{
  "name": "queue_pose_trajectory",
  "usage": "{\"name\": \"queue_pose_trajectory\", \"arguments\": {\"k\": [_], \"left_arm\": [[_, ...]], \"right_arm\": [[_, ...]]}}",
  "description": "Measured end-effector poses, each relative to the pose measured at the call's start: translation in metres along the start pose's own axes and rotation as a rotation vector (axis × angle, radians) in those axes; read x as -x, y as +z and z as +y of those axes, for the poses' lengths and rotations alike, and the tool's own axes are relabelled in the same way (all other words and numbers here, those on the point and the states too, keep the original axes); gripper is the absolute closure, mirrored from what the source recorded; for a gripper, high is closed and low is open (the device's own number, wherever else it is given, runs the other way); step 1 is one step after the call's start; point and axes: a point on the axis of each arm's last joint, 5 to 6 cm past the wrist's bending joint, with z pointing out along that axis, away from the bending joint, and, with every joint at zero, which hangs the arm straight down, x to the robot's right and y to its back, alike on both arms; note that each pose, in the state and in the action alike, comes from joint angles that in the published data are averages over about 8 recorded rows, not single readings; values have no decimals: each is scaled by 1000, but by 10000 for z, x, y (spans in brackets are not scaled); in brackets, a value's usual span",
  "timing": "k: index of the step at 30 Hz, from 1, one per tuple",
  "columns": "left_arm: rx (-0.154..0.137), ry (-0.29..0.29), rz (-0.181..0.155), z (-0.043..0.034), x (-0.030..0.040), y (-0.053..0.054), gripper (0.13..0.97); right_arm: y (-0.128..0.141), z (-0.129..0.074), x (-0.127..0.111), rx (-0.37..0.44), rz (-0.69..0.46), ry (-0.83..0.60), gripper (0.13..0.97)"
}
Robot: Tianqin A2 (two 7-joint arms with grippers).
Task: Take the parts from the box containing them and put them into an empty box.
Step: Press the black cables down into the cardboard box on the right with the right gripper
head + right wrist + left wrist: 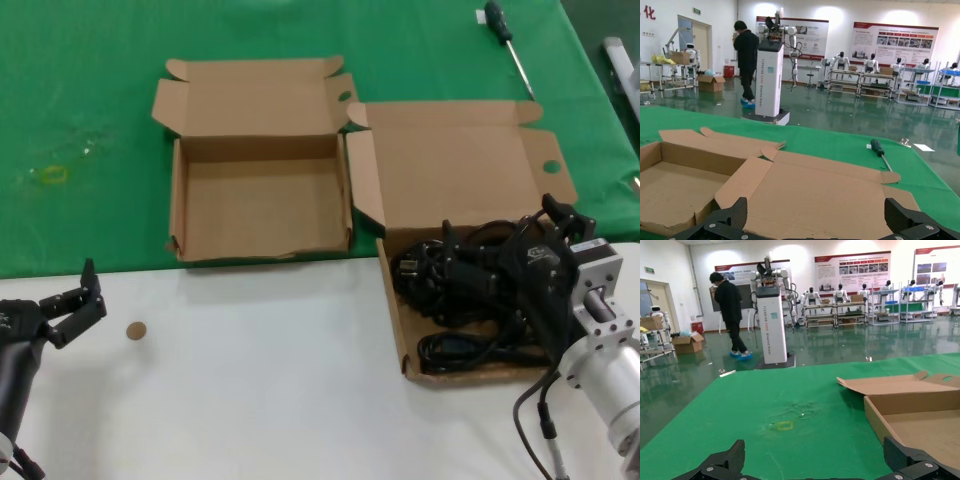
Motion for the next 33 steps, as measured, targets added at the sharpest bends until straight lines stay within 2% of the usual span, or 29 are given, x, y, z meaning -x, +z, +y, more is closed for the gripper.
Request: {"name": "queue_pose_trajectory", "arguments": {"k": [27,33], "left_arm": [[0,0,0,0,0,0,154],[0,0,0,0,0,0,224]], "right_arm": [[0,0,0,0,0,0,130],[-2,-1,-2,0,0,1,130]]}}
